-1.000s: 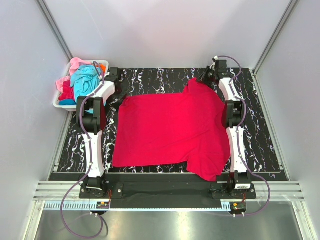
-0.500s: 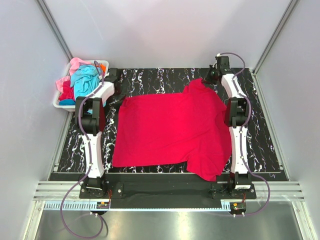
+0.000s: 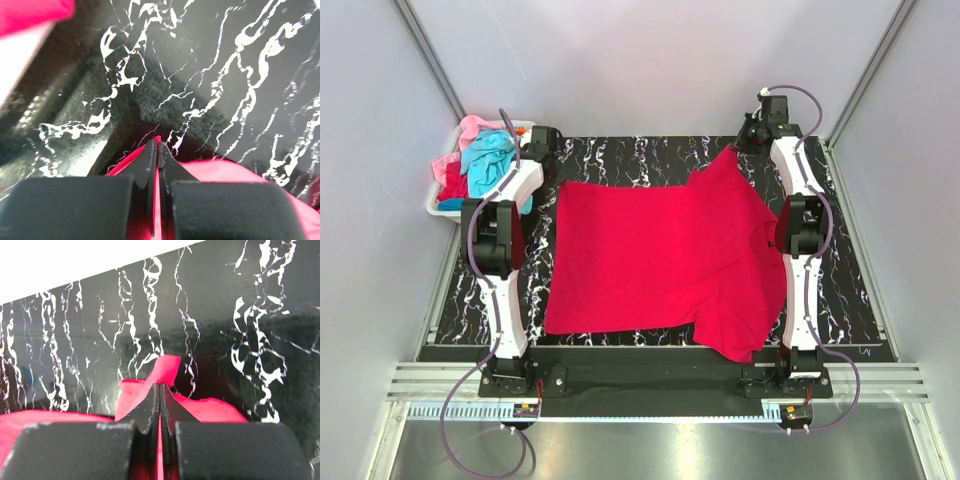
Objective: Fold and stack the t-shirts
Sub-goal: Fold the tshirt
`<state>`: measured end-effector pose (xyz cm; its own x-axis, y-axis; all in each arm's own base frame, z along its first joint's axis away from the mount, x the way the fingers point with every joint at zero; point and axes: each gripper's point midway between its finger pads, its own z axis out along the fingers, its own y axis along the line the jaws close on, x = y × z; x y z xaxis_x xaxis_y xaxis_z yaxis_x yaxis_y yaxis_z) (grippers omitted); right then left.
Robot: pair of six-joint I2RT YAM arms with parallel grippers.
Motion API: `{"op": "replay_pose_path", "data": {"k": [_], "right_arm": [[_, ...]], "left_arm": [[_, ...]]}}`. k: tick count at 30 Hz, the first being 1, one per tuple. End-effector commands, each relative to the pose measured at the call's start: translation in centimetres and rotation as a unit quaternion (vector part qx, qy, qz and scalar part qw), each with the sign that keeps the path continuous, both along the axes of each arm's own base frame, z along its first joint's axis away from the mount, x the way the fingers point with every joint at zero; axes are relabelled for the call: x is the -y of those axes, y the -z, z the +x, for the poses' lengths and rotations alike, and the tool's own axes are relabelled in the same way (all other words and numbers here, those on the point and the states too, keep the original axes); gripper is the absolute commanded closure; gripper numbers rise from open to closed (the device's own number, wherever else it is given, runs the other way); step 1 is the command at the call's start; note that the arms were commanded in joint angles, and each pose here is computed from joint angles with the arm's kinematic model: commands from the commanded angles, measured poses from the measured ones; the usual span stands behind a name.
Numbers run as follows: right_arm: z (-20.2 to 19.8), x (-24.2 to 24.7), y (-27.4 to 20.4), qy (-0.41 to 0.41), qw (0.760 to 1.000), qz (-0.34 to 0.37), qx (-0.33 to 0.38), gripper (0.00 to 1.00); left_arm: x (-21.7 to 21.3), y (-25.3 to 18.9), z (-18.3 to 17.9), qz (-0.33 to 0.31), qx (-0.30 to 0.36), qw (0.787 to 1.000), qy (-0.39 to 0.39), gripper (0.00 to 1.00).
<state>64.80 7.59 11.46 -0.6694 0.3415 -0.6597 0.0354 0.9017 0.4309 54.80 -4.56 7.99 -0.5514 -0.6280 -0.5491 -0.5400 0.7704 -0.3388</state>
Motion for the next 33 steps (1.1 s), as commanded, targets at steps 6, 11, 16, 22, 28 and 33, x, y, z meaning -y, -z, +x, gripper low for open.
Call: {"op": "replay_pose_path", "data": {"k": [6,11,16,22,28,33], "right_arm": [[-2.9,0.7,-7.4,0.009,0.999,-0.026,0.037,1.00],[-5.5,1.5,-8.7,0.028,0.998,-0.040,0.028,1.00],[-8.7,2.4,-8.5,0.046,0.997,-0.054,0.009,1.00],[-12.8,2.9,-10.3,0.058,0.997,-0.057,0.012,1.00],[-17.0,3.3,-10.1,0.066,0.996,-0.060,-0.001,1.00],[-20.4,3.5,-8.9,0.077,0.995,-0.055,-0.023,1.00]], "left_arm": [[-1.4,-5.8,-0.6,0.023,0.072,0.997,-0.026,1.00],[-1.7,-5.5,-2.1,0.023,0.063,0.997,-0.032,1.00],[-1.7,-5.6,-3.9,0.020,0.060,0.997,-0.033,1.00],[-1.9,-6.8,-6.1,0.020,0.067,0.997,-0.034,1.00],[-1.9,-6.8,-8.2,0.020,0.062,0.998,-0.027,1.00],[-1.8,-5.5,-10.4,0.020,0.044,0.998,-0.026,1.00]]}}
